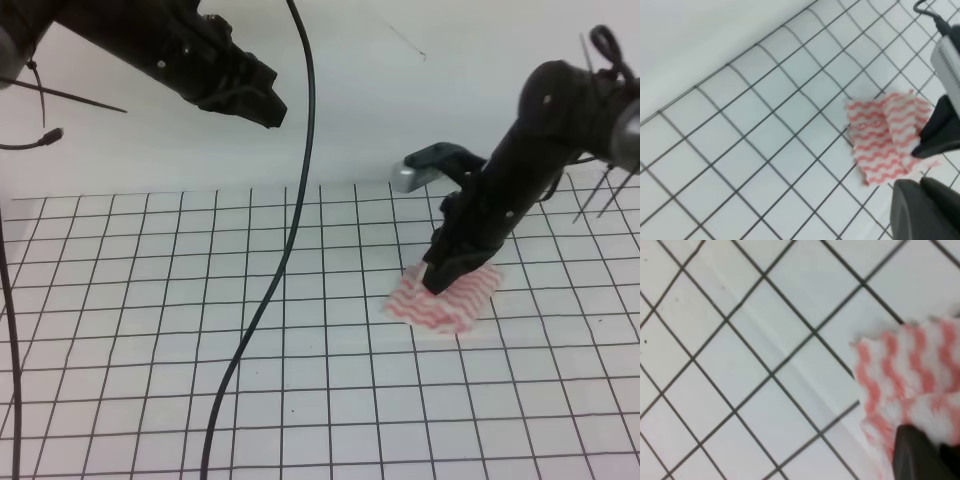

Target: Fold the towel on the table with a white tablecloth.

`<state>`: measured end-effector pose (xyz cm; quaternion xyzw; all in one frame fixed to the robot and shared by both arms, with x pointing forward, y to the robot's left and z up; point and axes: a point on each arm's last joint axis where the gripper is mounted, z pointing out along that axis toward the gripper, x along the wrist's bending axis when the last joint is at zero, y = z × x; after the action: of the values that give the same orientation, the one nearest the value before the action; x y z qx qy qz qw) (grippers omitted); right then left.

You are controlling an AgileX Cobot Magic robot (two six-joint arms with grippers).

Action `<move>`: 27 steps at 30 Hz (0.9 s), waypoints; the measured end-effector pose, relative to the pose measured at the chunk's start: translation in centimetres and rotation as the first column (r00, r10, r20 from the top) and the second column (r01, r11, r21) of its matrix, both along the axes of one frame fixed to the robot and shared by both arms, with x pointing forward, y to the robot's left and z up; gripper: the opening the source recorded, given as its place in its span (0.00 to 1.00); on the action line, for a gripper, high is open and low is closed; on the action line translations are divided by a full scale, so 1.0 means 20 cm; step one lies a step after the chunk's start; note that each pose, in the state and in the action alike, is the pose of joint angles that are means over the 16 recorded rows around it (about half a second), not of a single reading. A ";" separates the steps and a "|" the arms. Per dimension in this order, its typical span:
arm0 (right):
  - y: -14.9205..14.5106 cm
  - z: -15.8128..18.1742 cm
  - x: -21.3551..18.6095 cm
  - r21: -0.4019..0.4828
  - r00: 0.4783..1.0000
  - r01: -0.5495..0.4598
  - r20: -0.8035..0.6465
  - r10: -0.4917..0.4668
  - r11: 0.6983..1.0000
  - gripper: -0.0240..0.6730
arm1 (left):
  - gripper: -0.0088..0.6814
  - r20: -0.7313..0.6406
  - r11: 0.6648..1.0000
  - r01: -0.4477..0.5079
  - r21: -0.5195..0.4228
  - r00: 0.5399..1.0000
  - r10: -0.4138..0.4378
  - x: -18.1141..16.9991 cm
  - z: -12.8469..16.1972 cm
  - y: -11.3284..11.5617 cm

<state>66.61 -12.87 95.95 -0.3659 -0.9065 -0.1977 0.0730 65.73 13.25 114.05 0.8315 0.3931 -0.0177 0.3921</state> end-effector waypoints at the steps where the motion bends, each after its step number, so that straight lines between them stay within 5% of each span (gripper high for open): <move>1: 0.01 -0.01 0.00 0.000 1.000 -0.006 0.002 0.006 1.000 0.04 | 0.01 0.001 1.000 -0.002 -0.001 1.000 0.002 0.00 0.01 0.00; 10: 0.08 -0.07 0.03 -0.001 1.000 -0.020 0.004 0.020 1.000 0.07 | 0.01 -0.001 1.000 -0.009 -0.014 1.000 0.009 0.00 0.01 0.01; 23: 0.10 0.01 0.04 0.078 0.999 -0.013 0.034 0.010 0.997 0.39 | 0.01 -0.001 1.000 -0.006 -0.022 1.000 0.006 0.00 0.02 0.00; 27: 0.09 0.07 0.03 0.082 0.999 -0.023 0.048 0.019 0.996 0.41 | 0.01 -0.003 1.000 -0.004 -0.021 1.000 0.004 -0.01 0.02 0.00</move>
<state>67.14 -11.12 97.32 -0.3482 -0.9028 -0.2427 0.0685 65.62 13.35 114.38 0.8266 0.3952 -0.0223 0.4001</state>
